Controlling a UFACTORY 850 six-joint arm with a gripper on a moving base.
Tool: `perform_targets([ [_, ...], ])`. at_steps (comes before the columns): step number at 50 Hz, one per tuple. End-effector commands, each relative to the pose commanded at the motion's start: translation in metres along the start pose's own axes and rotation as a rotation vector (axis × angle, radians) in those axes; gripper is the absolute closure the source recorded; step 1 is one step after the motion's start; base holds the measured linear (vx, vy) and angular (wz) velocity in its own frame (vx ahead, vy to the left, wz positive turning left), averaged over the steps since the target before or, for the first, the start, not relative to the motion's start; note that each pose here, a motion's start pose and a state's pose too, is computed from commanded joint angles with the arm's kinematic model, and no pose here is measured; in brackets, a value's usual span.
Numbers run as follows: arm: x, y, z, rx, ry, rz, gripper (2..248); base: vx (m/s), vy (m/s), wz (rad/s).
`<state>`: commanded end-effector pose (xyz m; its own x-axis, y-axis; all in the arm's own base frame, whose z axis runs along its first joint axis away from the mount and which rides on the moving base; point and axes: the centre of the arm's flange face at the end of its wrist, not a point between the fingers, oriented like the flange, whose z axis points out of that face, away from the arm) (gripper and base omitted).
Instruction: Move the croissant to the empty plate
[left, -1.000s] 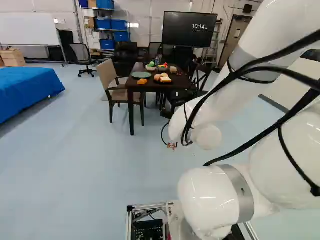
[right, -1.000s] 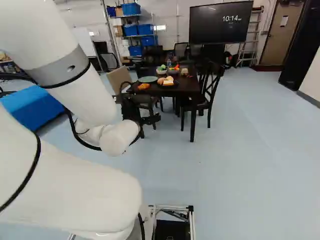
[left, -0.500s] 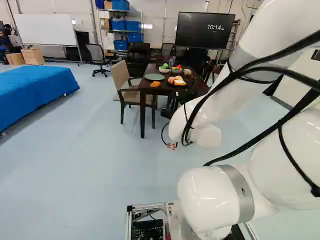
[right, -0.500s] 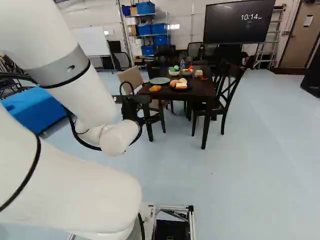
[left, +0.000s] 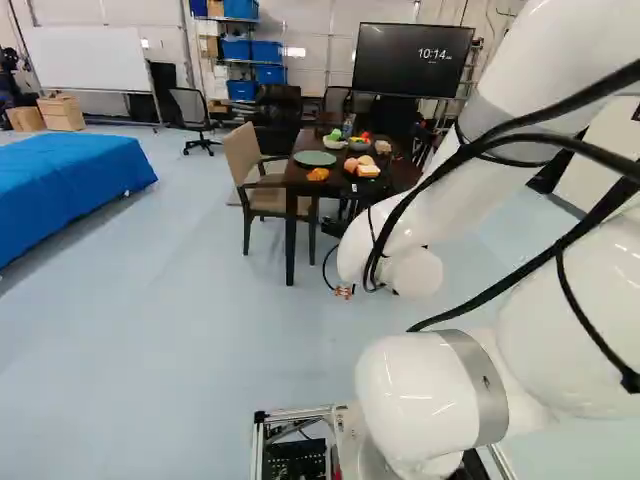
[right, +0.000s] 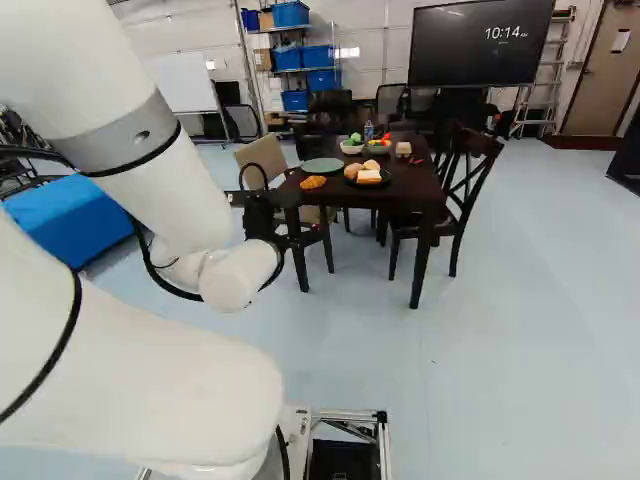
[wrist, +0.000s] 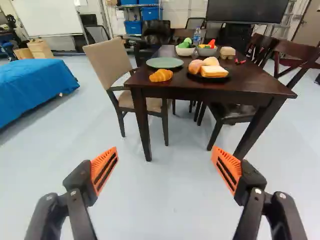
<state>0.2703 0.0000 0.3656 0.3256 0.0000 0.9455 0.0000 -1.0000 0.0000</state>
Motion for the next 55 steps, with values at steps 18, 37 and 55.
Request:
perform_targets([
  [18,0.0,0.0,0.0,0.0,0.0,0.0,3,0.184,0.088,-0.024],
  [37,0.0,0.0,0.0,0.0,0.0,0.0,3,0.184,0.087,-0.025],
  [55,0.0,0.0,0.0,0.0,0.0,0.0,3,0.184,0.056,-0.173],
])
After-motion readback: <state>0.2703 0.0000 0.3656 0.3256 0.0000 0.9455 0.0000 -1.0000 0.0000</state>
